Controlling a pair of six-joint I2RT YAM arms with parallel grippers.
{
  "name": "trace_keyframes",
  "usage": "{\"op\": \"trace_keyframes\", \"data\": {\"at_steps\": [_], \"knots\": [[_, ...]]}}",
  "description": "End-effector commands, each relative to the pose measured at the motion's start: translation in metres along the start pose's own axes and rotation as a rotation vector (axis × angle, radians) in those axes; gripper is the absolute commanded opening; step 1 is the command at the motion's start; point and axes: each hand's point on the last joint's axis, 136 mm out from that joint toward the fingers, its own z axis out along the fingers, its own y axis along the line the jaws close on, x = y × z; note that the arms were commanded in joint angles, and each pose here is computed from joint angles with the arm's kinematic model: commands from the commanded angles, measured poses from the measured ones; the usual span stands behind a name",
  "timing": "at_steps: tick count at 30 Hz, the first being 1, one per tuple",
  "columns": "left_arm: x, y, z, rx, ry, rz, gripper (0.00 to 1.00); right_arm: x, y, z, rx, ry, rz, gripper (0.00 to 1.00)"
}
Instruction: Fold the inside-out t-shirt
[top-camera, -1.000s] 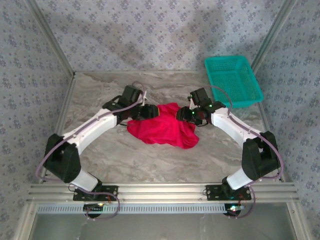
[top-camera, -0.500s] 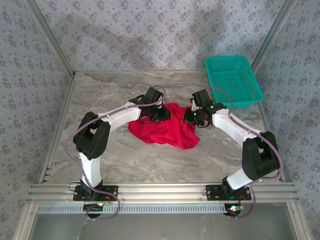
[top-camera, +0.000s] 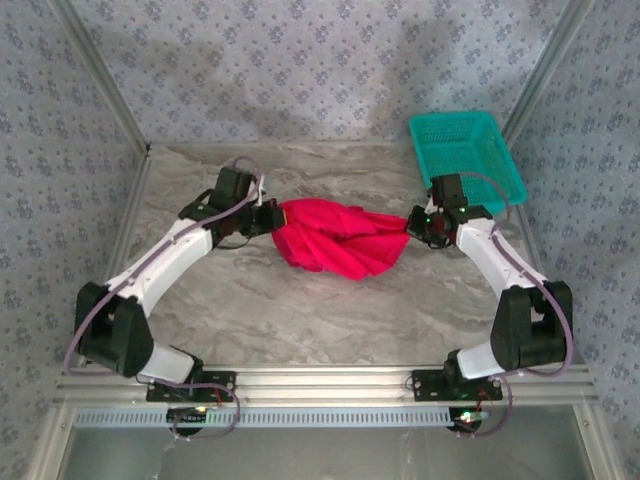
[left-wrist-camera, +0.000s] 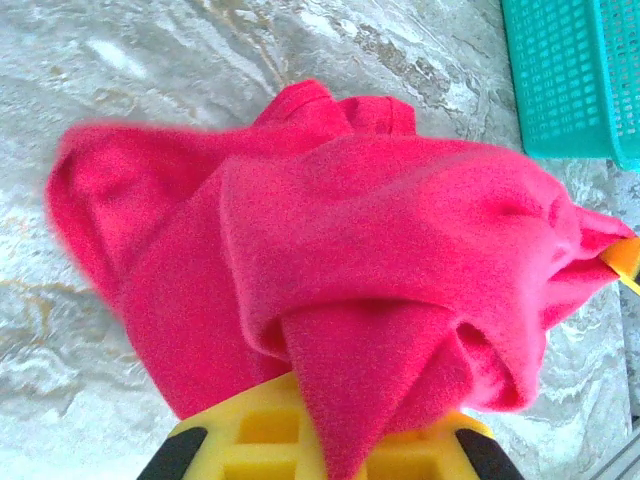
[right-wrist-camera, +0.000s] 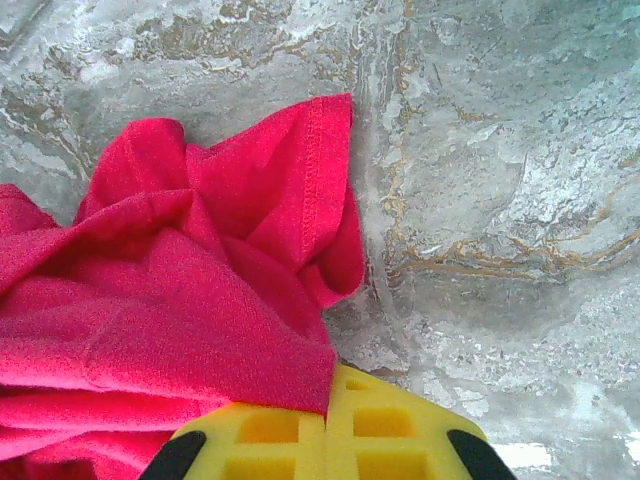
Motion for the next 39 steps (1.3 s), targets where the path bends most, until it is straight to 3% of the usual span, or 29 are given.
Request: {"op": "trace_keyframes", "data": {"at_steps": [1, 4, 7, 9, 13, 18, 21, 27, 32, 36, 39], "knots": [[0.025, 0.007, 0.015, 0.03, 0.06, -0.028, 0.0, 0.005, -0.003, 0.002, 0.033, 0.02, -0.024, 0.0], [0.031, -0.009, 0.028, 0.09, 0.075, -0.024, 0.0, 0.015, 0.011, 0.008, 0.013, 0.064, -0.053, 0.0], [0.034, -0.024, 0.042, 0.117, 0.107, -0.008, 0.0, 0.026, 0.023, -0.001, 0.052, 0.092, -0.128, 0.35], [0.035, -0.03, 0.049, 0.129, 0.128, -0.007, 0.0, 0.035, 0.034, -0.011, 0.075, 0.08, -0.191, 0.44], [0.032, -0.03, 0.052, 0.121, 0.132, -0.007, 0.0, 0.059, 0.063, -0.02, 0.066, 0.065, -0.313, 0.44], [0.027, -0.028, 0.048, 0.118, 0.123, -0.015, 0.0, 0.098, 0.102, -0.007, -0.054, 0.099, -0.417, 0.43], [0.026, -0.026, 0.047, 0.114, 0.124, -0.017, 0.0, 0.112, 0.121, 0.002, -0.103, 0.106, -0.463, 0.54], [0.026, -0.025, 0.044, 0.117, 0.122, -0.019, 0.0, 0.113, 0.129, 0.034, -0.07, 0.107, -0.505, 0.57], [0.028, -0.024, 0.039, 0.116, 0.12, -0.02, 0.0, 0.091, 0.135, 0.065, 0.002, 0.072, -0.502, 0.51], [0.025, -0.019, 0.034, 0.11, 0.107, -0.025, 0.0, 0.071, 0.135, 0.055, 0.062, 0.06, -0.472, 0.01], [0.016, -0.009, 0.033, 0.095, 0.092, -0.031, 0.0, 0.063, 0.149, 0.01, 0.005, 0.064, -0.493, 0.0]]}}
